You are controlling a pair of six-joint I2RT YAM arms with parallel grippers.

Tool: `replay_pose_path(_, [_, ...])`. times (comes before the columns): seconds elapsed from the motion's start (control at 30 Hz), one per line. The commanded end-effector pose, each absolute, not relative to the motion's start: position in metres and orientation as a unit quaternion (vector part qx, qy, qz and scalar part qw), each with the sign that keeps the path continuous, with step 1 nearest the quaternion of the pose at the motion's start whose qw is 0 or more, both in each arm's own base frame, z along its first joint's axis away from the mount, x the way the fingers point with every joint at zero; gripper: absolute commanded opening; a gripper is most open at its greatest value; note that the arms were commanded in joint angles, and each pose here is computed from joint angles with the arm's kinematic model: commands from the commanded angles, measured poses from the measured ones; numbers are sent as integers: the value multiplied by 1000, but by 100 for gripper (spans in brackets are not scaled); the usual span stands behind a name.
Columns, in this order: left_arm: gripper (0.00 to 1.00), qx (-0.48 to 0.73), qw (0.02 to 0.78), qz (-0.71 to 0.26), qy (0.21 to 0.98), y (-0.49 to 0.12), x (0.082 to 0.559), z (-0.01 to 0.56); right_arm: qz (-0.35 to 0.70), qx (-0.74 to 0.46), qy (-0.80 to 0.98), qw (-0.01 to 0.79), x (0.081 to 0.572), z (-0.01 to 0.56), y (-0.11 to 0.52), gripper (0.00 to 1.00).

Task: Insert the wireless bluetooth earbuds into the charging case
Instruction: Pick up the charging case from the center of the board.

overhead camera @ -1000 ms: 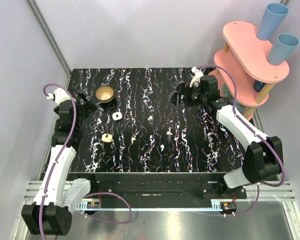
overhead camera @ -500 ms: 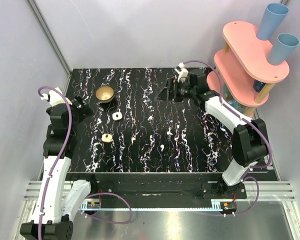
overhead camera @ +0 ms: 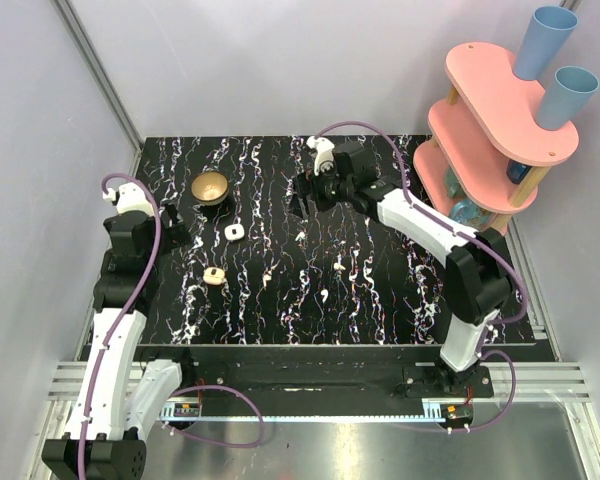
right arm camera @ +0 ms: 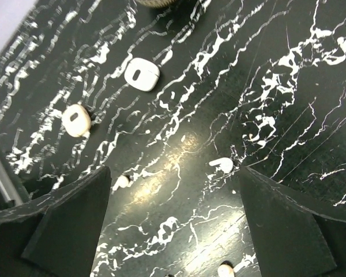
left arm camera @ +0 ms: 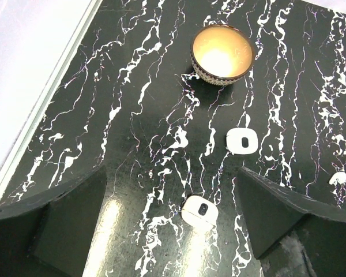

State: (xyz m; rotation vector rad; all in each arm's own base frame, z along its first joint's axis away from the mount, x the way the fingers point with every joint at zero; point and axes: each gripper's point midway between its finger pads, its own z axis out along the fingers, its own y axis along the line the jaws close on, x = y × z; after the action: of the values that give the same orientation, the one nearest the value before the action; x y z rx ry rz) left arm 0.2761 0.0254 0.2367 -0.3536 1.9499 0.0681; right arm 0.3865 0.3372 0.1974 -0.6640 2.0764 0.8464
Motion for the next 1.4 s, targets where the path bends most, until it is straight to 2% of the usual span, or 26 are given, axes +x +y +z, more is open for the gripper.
replay_pose_path(0.0, [99,-147,564,51,811,34,277,246,320,-315,803,393,391,189,356,98])
replay_pose_path(0.23, [99,-170,560,83,806,47,271,245,305,-462,735,391,376,147,411,96])
replay_pose_path(0.43, [99,-171,561,86,806,49,270,245,295,-566,637,433,385,120,440,97])
replay_pose_path(0.57, [99,-172,559,87,806,49,271,244,304,-583,595,463,401,120,464,98])
replay_pose_path(0.63, [99,-172,558,87,807,49,271,243,314,-603,578,451,400,103,471,98])
replay_pose_path(1.0, [99,-169,557,88,808,49,272,242,380,-645,514,418,395,94,504,100])
replay_pose_path(1.13, [99,-170,557,89,808,49,271,242,391,-645,515,407,399,87,512,98])
replay_pose_path(1.2, [99,-170,556,91,809,50,272,241,397,-642,517,404,400,85,516,93])
replay_pose_path(1.37, [99,-169,555,90,810,49,272,241,391,-640,524,404,406,85,518,92])
